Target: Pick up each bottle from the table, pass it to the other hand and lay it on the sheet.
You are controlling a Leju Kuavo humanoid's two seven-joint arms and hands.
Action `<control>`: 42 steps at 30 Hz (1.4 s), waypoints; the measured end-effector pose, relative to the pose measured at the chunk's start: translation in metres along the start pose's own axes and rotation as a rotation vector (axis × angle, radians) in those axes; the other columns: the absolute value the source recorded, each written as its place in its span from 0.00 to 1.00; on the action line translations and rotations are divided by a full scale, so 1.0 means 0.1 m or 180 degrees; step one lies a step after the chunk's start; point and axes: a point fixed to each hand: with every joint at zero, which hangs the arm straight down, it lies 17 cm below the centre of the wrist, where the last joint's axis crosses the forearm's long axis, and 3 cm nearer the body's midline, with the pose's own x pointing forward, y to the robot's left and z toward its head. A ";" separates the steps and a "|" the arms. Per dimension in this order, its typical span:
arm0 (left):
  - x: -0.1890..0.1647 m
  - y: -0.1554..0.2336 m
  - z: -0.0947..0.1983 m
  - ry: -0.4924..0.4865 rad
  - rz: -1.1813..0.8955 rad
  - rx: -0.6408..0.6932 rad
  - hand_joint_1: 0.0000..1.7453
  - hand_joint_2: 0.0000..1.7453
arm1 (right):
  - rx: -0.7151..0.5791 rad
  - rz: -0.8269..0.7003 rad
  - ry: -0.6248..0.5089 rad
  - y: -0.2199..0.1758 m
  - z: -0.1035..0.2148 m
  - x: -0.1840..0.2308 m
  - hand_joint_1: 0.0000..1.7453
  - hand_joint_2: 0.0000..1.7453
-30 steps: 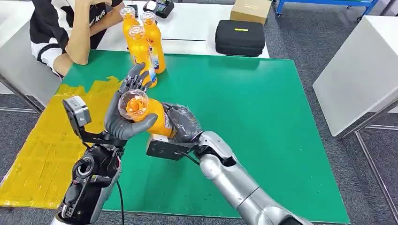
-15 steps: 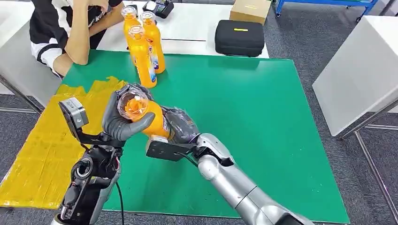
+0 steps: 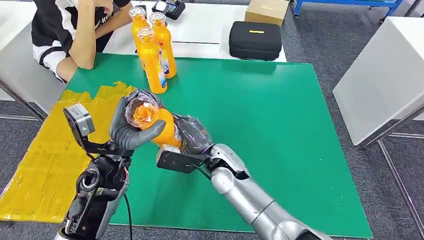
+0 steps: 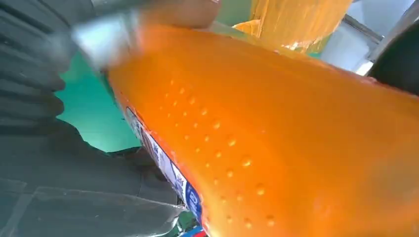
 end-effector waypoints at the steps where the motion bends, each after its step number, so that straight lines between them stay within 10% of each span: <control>1: 0.00 0.00 0.00 -0.0003 -0.0002 -0.0003 1.00 1.00 | -0.0013 -0.0001 0.0000 -0.01 0.00 0.00 1.00 1.00; 9: 0.00 -0.02 0.00 -0.0023 -0.0032 -0.0005 1.00 1.00 | -0.0194 0.0003 0.0003 -0.08 0.06 0.00 1.00 1.00; 10: -0.01 -0.02 0.02 -0.0028 -0.0035 0.0002 1.00 1.00 | -0.0227 0.0011 0.0005 -0.09 0.09 0.00 0.26 1.00; 11: -0.01 -0.02 0.04 -0.0031 -0.0035 0.0009 1.00 1.00 | -0.0254 0.0017 0.0008 -0.09 0.11 -0.01 0.00 1.00; 42: -0.11 0.21 0.09 -0.0195 -0.0932 0.0266 1.00 1.00 | -0.0996 0.0034 -0.0090 -0.54 0.43 -0.01 0.00 1.00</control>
